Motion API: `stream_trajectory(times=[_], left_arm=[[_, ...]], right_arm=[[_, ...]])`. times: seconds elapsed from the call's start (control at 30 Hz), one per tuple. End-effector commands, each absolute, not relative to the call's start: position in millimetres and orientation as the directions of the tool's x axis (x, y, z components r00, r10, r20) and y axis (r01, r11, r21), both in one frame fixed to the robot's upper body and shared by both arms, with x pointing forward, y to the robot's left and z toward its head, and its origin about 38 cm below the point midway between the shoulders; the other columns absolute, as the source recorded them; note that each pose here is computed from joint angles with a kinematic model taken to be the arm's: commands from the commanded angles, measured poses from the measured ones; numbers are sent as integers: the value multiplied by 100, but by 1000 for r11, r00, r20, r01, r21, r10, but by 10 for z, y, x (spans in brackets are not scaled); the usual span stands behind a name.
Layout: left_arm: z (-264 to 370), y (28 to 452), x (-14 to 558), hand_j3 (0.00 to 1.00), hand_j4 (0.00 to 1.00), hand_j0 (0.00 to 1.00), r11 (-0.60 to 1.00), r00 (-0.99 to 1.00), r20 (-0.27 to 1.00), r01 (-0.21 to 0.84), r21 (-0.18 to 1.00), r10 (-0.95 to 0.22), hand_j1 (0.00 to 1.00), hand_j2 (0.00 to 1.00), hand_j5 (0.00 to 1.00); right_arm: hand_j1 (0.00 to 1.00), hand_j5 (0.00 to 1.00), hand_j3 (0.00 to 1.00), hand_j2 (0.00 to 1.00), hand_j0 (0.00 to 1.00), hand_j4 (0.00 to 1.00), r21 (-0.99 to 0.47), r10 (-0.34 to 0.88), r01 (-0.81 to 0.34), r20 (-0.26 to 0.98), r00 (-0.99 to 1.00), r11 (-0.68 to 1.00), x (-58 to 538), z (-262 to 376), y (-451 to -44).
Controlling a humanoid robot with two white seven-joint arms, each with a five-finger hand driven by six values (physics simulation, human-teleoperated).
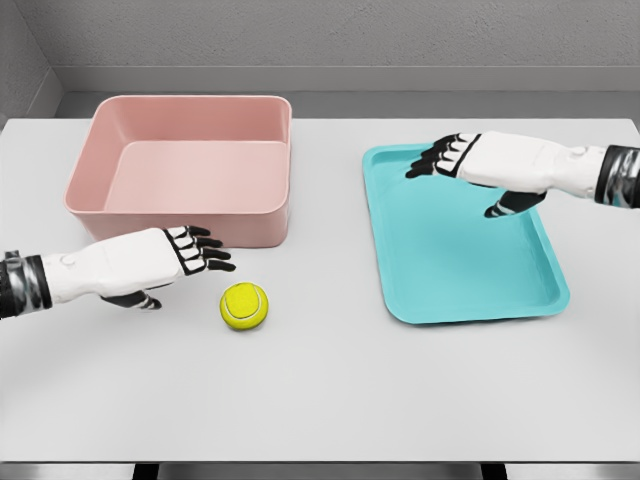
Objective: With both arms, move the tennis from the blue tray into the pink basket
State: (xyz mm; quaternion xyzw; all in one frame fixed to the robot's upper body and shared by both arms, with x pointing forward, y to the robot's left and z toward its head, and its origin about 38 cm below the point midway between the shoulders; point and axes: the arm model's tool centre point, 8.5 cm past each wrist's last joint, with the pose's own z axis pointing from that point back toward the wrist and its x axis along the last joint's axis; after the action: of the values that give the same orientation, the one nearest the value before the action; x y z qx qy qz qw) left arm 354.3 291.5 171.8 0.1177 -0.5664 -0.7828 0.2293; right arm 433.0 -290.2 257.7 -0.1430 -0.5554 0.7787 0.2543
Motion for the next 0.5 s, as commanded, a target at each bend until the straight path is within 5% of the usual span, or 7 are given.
stream_trajectory(times=[0.0, 0.47], left_arm=[[1647, 2799, 3505, 100, 100, 100, -239, -877, 104, 239, 941, -470, 100, 100, 100], [1651, 2473, 3494, 100, 100, 100, -219, -910, 119, 220, 951, -397, 100, 100, 100]], right_arm=[[99, 99, 99, 99, 99, 99, -937, 571, -249, 67, -818, -246, 4347, 2580, -2972], [100, 100, 100, 100, 100, 100, -932, 581, -266, 78, -810, -246, 4346, 2522, -3011]])
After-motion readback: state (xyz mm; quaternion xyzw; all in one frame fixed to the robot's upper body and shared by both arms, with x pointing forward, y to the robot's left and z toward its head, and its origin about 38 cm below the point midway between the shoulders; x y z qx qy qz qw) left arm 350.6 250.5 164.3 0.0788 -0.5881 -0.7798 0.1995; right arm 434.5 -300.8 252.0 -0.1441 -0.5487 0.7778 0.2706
